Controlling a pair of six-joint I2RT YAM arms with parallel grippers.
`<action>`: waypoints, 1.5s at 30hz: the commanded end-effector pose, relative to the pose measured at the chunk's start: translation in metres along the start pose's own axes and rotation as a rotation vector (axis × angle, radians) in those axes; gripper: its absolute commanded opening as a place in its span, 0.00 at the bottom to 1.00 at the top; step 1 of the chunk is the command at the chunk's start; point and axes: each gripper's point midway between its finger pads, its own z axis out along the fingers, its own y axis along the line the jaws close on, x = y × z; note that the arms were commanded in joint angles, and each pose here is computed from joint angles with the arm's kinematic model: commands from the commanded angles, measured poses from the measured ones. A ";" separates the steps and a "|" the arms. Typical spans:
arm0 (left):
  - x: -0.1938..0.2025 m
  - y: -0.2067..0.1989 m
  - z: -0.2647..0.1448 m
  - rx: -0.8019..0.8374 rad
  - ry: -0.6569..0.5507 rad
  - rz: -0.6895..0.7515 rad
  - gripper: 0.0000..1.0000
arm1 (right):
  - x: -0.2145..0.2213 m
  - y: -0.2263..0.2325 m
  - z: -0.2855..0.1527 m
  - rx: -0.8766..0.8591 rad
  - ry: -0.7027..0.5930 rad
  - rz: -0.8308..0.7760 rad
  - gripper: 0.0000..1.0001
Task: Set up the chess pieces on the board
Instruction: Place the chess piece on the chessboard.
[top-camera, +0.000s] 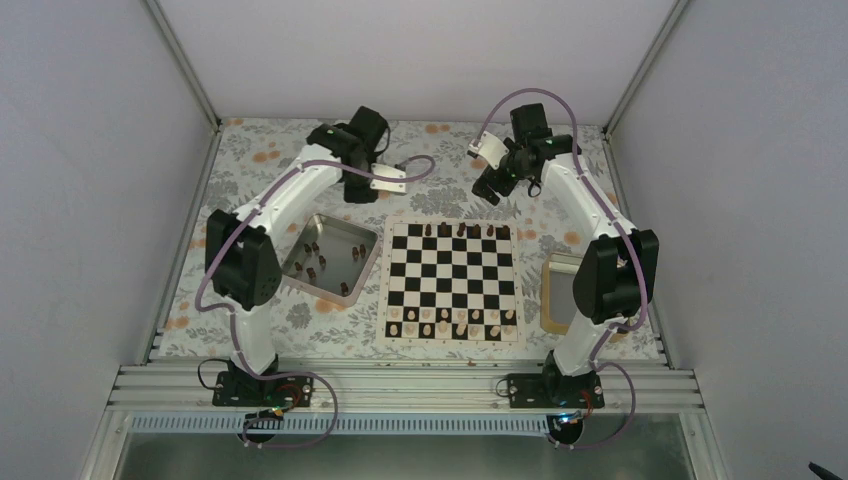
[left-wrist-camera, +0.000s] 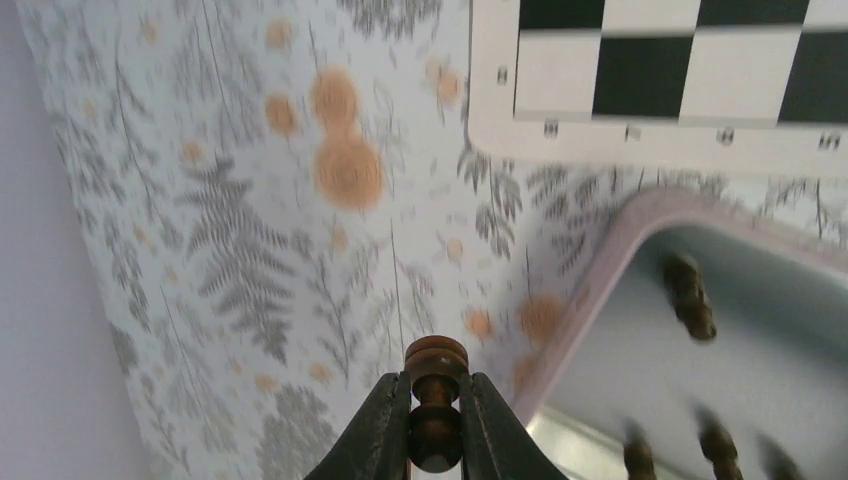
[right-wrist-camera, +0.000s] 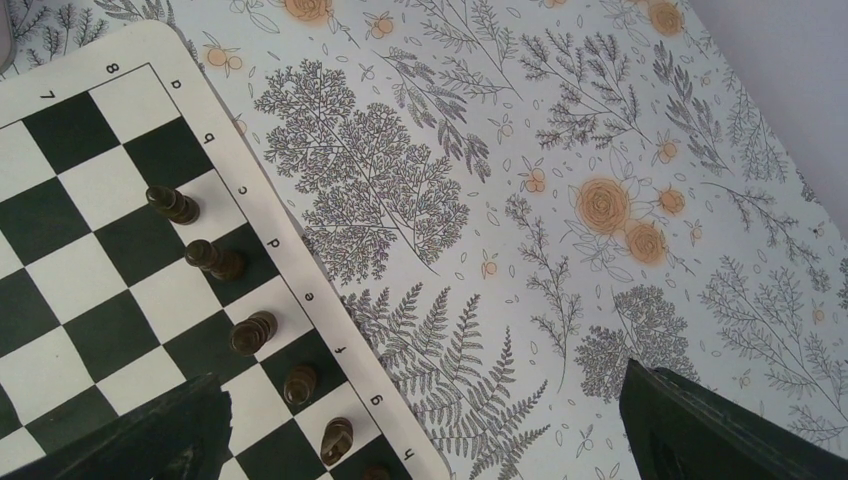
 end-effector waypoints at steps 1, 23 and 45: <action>-0.032 -0.010 0.021 0.073 -0.031 0.069 0.13 | 0.002 -0.008 -0.002 0.020 0.004 0.023 1.00; -0.087 -0.047 0.085 0.288 -0.064 0.167 0.13 | 0.024 -0.040 0.000 0.078 0.046 0.119 1.00; -0.076 -0.084 0.101 0.320 -0.009 0.184 0.14 | 0.025 -0.036 0.000 0.061 0.045 0.114 1.00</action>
